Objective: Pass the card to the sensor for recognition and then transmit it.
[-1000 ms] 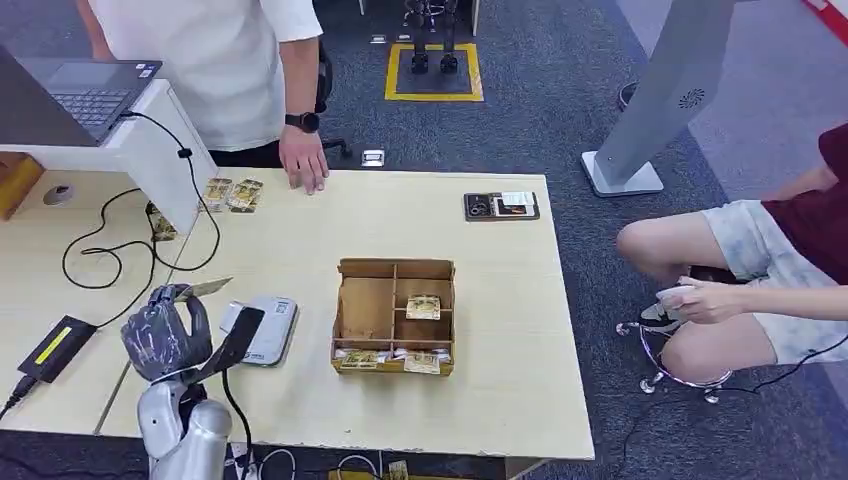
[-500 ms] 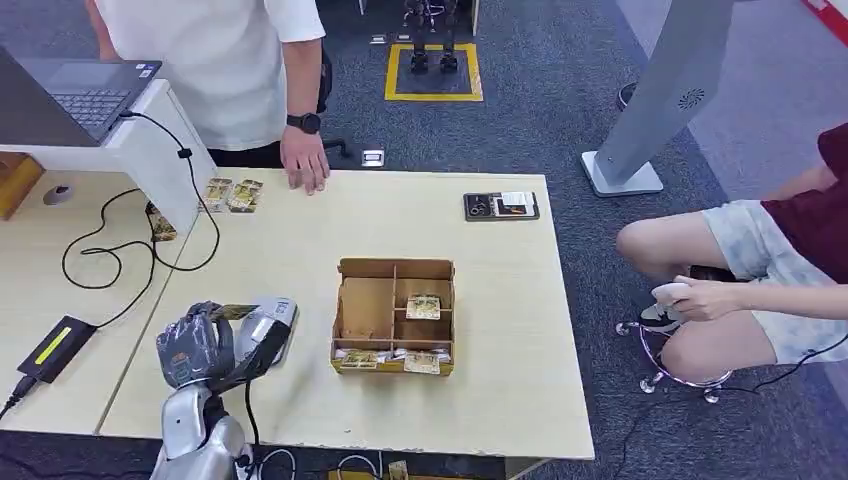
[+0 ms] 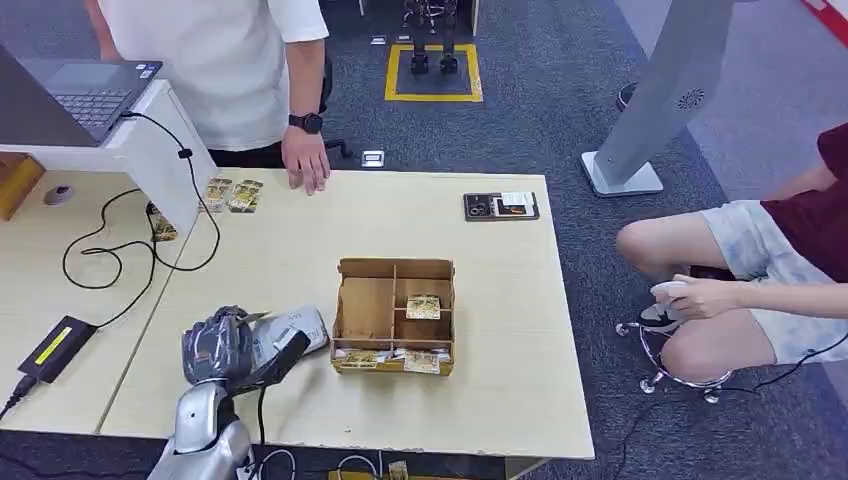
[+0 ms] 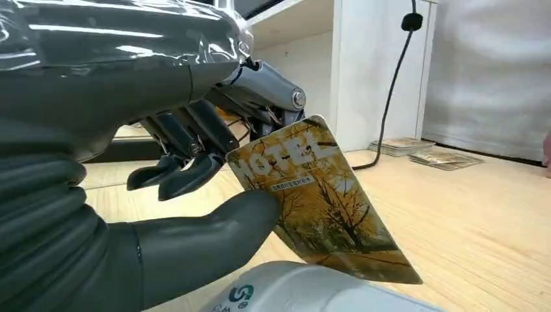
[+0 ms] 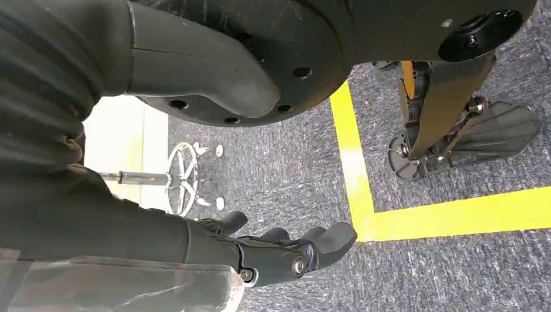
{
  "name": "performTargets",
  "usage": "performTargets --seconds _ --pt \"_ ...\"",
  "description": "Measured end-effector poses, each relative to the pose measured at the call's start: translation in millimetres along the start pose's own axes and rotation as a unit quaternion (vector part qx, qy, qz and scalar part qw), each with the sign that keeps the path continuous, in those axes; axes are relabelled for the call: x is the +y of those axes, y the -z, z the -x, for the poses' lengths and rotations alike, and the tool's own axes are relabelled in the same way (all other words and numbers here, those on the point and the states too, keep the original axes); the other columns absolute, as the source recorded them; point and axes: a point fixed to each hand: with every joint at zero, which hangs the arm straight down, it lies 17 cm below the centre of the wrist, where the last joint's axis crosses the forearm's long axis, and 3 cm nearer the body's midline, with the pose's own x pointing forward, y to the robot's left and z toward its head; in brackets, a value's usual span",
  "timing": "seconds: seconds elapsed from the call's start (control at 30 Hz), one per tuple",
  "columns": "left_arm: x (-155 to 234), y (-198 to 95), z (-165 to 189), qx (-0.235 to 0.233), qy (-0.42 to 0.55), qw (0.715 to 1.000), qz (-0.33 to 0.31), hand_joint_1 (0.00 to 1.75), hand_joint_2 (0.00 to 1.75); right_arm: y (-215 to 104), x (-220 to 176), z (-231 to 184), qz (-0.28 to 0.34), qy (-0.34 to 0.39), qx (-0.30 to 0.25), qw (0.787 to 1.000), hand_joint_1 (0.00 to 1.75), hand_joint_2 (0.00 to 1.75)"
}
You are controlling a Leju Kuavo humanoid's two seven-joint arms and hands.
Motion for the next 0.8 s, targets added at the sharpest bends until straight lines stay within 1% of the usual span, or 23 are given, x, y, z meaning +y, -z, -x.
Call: performTargets --seconds 0.27,0.5,0.57,0.67,0.8 --pt "-7 -2 -2 0.002 0.002 1.000 0.015 1.75 1.75 0 0 1 0.000 0.003 0.002 1.000 0.00 1.75" --pt "1 -2 -3 0.007 -0.033 0.999 -0.006 1.75 1.75 0 0 1 0.000 0.000 0.001 1.000 0.00 1.75" --pt "5 -1 -7 -0.001 -0.052 0.999 -0.016 1.75 1.75 0 0 1 0.001 0.000 0.001 1.000 0.00 1.75" --pt "16 1 -19 -0.027 -0.066 0.997 -0.033 1.75 1.75 0 0 1 0.001 -0.002 0.001 1.000 0.00 1.75" --pt "23 2 -29 -0.039 -0.082 0.995 -0.041 1.75 1.75 0 0 1 0.001 -0.005 0.000 1.000 0.00 1.75"
